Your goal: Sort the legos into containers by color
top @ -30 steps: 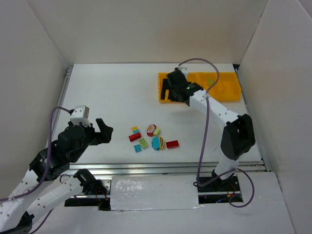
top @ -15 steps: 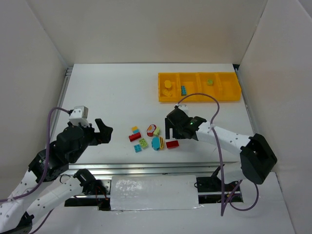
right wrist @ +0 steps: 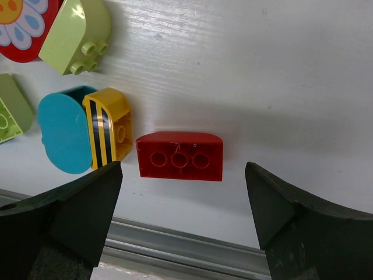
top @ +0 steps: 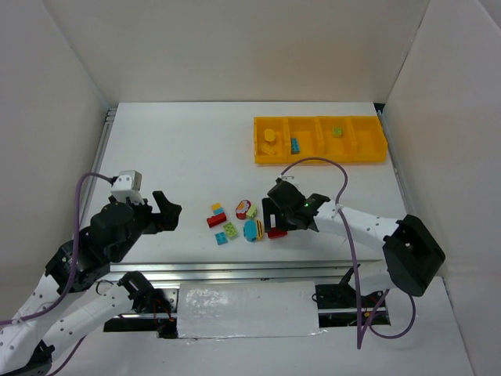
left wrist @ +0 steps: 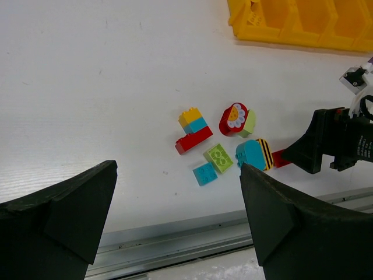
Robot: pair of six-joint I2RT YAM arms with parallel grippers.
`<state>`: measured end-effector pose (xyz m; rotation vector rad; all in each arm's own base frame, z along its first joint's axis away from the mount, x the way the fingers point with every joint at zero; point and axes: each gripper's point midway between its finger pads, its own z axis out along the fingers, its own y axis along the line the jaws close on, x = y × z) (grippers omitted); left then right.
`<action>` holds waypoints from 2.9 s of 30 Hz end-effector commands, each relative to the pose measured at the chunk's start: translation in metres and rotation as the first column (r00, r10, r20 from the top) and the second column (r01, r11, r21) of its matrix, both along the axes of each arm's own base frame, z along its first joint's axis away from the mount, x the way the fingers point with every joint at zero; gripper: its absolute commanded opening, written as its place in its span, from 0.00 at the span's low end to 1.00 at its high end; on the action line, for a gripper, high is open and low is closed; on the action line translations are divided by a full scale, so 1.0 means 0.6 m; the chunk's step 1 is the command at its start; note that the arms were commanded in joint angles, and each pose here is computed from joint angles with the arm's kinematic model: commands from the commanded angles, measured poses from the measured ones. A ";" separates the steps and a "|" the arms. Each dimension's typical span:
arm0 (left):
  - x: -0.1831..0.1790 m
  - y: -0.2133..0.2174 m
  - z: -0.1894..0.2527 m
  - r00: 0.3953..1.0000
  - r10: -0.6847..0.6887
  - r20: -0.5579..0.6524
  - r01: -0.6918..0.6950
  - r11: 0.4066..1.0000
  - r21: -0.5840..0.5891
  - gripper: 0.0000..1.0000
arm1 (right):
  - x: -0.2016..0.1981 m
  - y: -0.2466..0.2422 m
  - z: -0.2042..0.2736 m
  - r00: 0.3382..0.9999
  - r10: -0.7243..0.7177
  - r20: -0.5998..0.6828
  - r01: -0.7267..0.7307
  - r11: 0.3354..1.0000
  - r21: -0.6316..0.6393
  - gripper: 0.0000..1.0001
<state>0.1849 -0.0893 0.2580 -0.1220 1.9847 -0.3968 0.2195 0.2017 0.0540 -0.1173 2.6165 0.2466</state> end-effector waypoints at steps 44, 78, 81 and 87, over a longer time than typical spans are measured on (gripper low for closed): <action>0.000 -0.011 0.010 0.999 -0.030 0.031 0.031 0.999 -0.026 0.99 | 0.147 -0.044 0.104 0.975 -0.169 0.144 0.155 0.983 0.102 0.40; -0.002 -0.038 -0.001 0.994 -0.111 0.008 0.111 0.994 0.003 1.00 | 0.602 -0.566 0.166 0.393 -0.899 0.191 0.864 0.433 0.259 0.99; 0.000 -0.041 -0.004 0.994 -0.112 -0.001 0.112 0.994 0.013 1.00 | 0.610 -0.568 0.186 0.393 -0.898 0.199 0.857 0.436 0.274 1.00; 0.002 -0.031 -0.003 0.997 -0.080 0.001 0.080 0.997 0.015 1.00 | 0.589 -0.495 0.285 0.492 -0.841 0.225 0.752 0.541 0.378 1.00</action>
